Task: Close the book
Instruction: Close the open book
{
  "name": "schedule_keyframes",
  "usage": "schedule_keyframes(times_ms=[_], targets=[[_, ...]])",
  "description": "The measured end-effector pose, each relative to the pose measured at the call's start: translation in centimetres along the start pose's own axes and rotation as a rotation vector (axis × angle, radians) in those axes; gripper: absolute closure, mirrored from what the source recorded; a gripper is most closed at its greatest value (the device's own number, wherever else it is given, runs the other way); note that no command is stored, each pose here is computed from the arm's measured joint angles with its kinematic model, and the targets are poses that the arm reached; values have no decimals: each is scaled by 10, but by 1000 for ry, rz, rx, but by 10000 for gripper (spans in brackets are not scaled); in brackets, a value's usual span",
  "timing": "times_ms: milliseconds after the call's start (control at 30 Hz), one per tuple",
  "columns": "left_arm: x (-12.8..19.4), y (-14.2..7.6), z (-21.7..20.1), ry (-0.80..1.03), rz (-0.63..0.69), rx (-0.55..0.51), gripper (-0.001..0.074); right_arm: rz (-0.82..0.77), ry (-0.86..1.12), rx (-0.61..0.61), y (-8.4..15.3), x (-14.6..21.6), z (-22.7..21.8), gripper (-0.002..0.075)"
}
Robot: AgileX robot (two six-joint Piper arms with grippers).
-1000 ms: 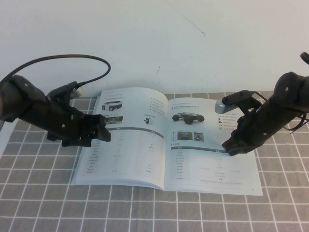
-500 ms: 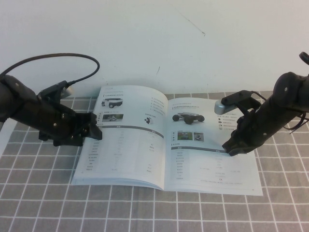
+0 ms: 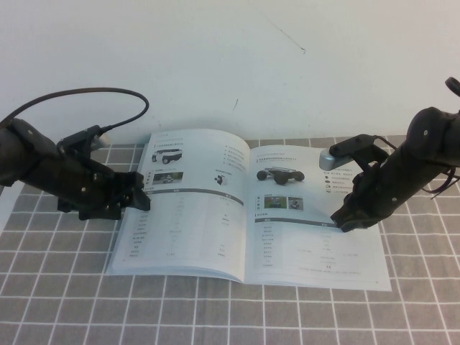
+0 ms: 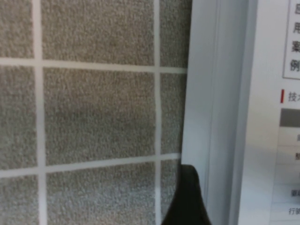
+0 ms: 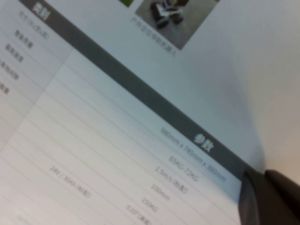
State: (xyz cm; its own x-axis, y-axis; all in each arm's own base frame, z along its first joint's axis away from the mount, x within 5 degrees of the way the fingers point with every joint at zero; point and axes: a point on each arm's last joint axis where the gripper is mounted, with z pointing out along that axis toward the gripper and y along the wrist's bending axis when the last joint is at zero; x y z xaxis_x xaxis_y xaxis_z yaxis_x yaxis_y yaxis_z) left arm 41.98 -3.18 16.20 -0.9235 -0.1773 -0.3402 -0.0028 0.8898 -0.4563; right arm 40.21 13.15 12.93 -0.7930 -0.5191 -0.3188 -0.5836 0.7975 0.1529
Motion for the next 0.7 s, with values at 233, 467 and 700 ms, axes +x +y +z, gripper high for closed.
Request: schedule_keyframes(times_ms=[233, 467, 700], targets=[[0, 2, 0, 5, 30, -26, 258, 0, 0, 0, 0, 0, 0, 729], [3, 5, 5, 26, 23, -25, 258, 0, 0, 0, 0, 0, 0, 729], [4, 3, 6, 57, 17, -1, 258, 0, 0, 0, 0, 0, 0, 729]])
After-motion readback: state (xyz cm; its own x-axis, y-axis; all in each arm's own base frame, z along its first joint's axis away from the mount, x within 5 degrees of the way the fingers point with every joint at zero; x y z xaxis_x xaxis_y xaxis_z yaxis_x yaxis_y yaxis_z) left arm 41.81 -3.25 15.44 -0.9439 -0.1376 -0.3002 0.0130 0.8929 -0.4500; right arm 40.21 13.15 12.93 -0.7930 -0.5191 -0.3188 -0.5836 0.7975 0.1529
